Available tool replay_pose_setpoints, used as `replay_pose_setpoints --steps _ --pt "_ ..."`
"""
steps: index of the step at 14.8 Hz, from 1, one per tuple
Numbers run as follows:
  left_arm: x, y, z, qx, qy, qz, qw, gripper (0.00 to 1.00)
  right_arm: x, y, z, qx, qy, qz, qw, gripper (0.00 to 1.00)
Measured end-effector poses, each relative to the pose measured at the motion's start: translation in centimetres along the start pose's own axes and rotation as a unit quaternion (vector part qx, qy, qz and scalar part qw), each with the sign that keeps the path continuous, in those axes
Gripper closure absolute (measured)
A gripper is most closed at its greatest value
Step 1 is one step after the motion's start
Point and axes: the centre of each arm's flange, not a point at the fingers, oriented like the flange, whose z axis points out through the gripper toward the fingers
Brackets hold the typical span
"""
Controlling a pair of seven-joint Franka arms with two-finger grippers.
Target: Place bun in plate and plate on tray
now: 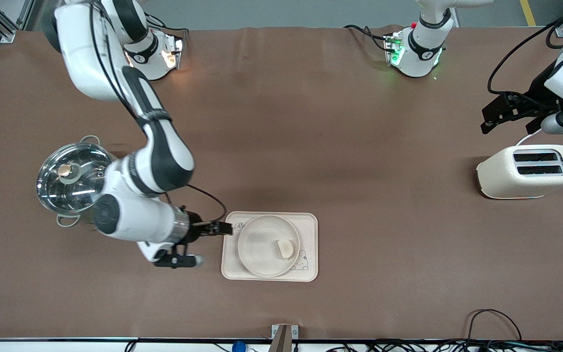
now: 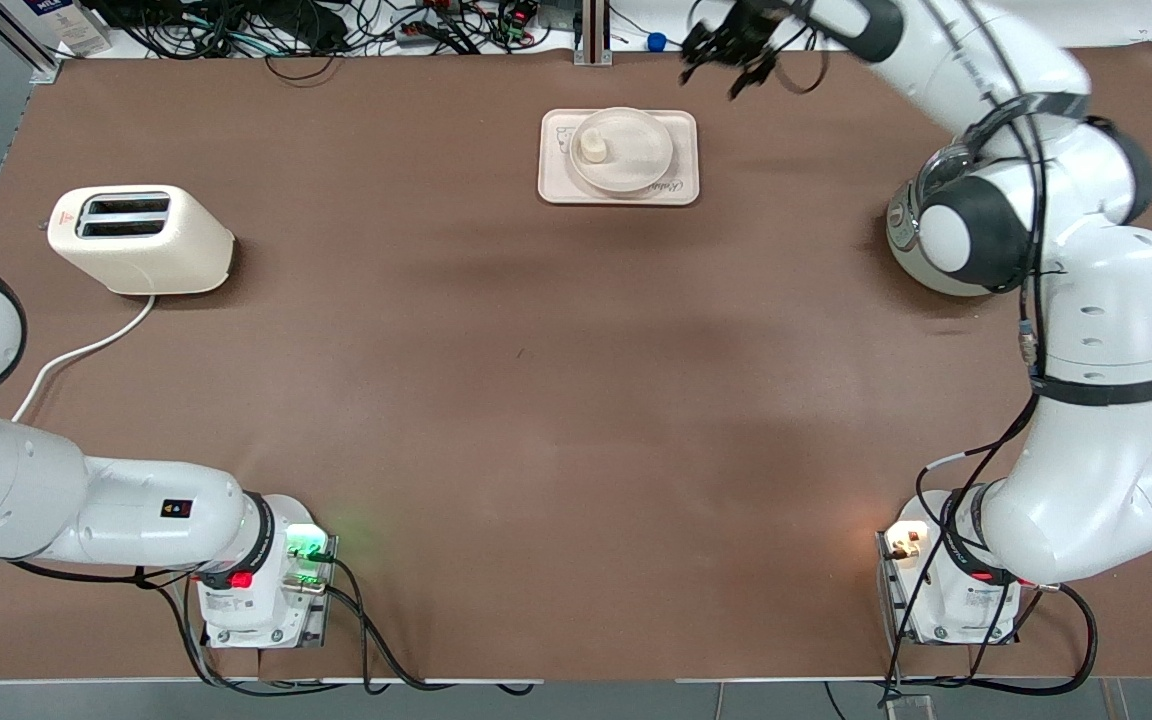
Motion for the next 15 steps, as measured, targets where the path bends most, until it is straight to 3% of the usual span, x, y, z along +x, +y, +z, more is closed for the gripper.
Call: replay_pose_setpoints --steps 2,6,12,15 --pt "0.1 -0.3 0.0 0.014 0.001 0.000 1.000 0.00 -0.2 3.0 -5.8 -0.016 0.009 0.021 1.000 0.00" --pt "0.1 -0.4 0.1 0.020 0.002 0.000 1.000 0.00 -2.8 10.9 -16.6 -0.075 -0.013 0.036 0.996 0.00" --pt "0.2 -0.4 0.1 0.020 0.002 0.001 1.000 0.00 -13.3 16.0 -29.3 -0.129 0.012 0.058 0.990 0.00" --pt "0.2 -0.4 0.1 0.020 0.002 0.001 1.000 0.00 -17.6 19.5 -33.0 -0.130 0.004 0.066 0.989 0.00"
